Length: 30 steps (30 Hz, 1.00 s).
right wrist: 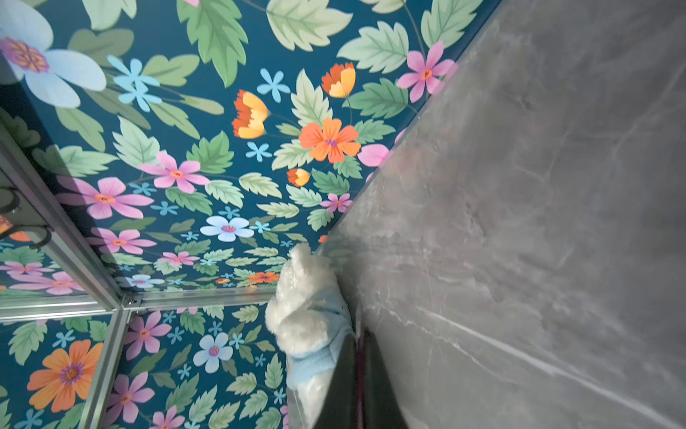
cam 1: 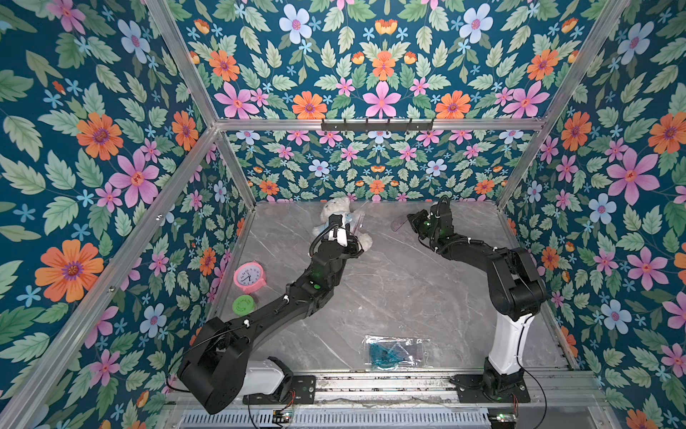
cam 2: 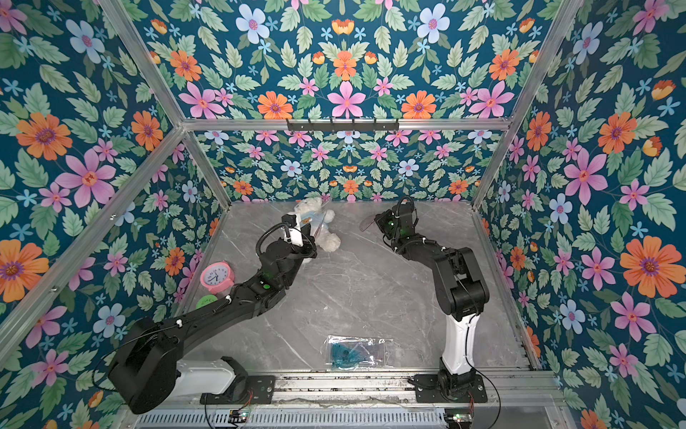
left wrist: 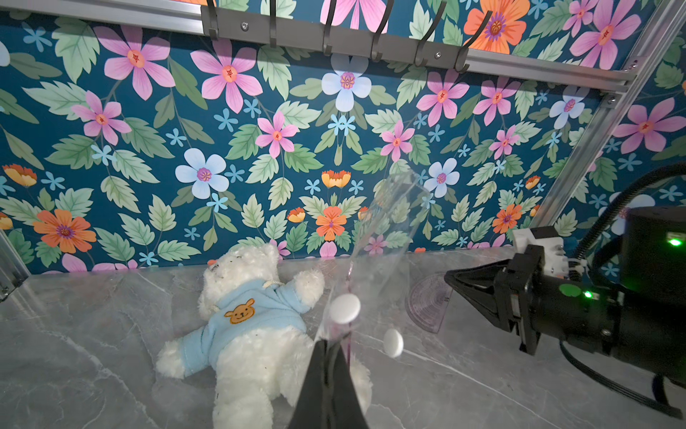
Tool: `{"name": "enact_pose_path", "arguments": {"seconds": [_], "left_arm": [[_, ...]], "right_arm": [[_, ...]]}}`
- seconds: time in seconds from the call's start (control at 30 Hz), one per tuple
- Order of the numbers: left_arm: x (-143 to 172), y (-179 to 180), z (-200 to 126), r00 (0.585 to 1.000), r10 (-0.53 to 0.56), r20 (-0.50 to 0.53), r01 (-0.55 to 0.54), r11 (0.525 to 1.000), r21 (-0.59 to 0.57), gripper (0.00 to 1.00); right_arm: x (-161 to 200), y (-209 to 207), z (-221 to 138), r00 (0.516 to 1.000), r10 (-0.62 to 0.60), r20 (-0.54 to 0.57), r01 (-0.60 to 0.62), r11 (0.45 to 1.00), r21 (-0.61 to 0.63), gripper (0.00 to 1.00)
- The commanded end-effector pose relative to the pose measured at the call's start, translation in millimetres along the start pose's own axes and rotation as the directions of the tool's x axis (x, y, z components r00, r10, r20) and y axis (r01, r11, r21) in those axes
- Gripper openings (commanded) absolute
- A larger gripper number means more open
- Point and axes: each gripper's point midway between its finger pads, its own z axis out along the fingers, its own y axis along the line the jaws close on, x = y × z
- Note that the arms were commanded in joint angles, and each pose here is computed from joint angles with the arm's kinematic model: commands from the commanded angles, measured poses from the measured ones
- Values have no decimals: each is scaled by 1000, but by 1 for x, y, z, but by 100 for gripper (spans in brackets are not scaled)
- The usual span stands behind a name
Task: Open the ruler set and take out the ruler
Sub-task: Place the ruler at the center of the board.
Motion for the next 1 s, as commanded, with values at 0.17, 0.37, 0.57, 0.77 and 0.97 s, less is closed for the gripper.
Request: {"name": "enact_pose_path", "arguments": {"seconds": [0.17, 0.37, 0.57, 0.77, 0.97], "left_arm": [[-14, -3, -4, 999, -16, 32, 16, 1000, 24, 0], [-17, -5, -4, 999, -26, 38, 25, 999, 33, 0], [-20, -5, -6, 999, -29, 42, 28, 999, 37, 0], [-24, -4, -9, 999, -29, 39, 28, 999, 32, 0], [-19, -5, -6, 999, -35, 22, 34, 999, 32, 0]], "right_arm": [[-5, -31, 28, 999, 16, -42, -13, 998, 61, 3], [6, -52, 36, 996, 4, -91, 6, 995, 102, 4], [5, -72, 47, 992, 42, -123, -28, 994, 110, 5], [6, -83, 49, 989, 55, -135, -37, 990, 136, 11], [13, -90, 47, 984, 71, -163, -47, 988, 146, 38]]}}
